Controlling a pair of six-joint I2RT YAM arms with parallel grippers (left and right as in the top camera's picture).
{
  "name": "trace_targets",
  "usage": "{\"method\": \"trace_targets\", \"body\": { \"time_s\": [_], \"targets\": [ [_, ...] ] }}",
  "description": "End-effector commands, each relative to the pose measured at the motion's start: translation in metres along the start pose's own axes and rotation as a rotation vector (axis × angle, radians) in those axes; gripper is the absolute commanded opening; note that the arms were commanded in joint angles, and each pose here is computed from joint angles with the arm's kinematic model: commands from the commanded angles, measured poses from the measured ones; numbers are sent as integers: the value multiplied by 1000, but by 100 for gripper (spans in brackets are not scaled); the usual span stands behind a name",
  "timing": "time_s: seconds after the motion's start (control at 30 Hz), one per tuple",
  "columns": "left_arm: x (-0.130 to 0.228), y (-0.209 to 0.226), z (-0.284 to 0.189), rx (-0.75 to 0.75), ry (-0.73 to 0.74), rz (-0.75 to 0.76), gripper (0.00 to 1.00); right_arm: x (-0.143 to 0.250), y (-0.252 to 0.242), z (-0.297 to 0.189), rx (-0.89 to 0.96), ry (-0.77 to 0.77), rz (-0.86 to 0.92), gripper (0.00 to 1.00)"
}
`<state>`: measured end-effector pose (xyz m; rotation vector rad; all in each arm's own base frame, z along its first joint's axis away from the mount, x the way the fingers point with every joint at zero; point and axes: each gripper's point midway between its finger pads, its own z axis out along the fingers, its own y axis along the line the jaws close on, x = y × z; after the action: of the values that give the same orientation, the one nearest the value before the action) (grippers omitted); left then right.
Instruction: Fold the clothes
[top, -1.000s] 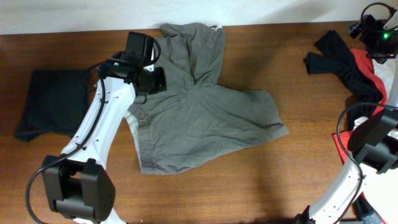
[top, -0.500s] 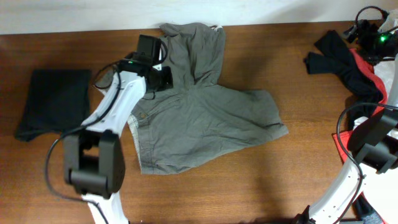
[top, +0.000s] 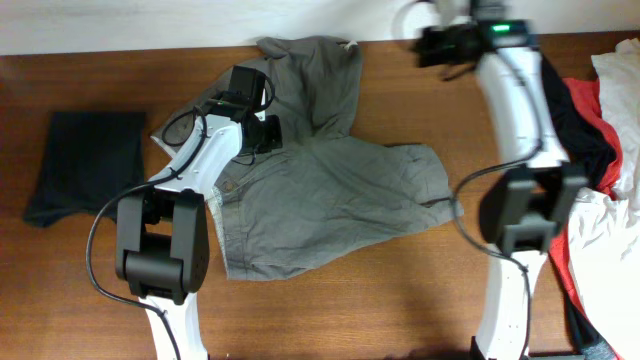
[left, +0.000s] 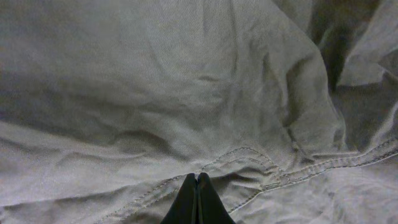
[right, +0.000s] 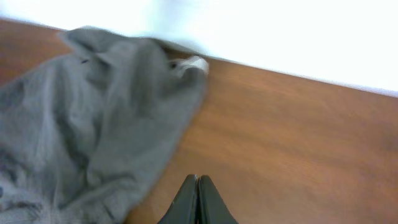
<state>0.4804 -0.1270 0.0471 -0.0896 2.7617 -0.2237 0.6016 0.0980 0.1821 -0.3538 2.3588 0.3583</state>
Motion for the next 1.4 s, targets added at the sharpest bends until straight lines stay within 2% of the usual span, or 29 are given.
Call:
{"method": "trace_targets", "body": {
  "time_s": [0.0,0.23,0.47,0.6,0.9,1.37],
  "targets": [
    [4,-3,1,7,17,-6,1,5,-4,31,149,15,-77,4],
    [9,4,1,-27,35,-7,1,13,24,91,100,-24,-125,4],
    [9,4,2,-27,36,-7,0,32,43,140,-30,-53,-142,4],
    [10,4,2,-27,36,-8,1,44,55,154,-106,-43,-135,4],
    [10,4,3,-28,38,-7,1,65,53,170,-113,2,-124,4],
    [11,4,2,-29,42,-7,1,123,17,188,42,177,-84,4]
  ]
}}
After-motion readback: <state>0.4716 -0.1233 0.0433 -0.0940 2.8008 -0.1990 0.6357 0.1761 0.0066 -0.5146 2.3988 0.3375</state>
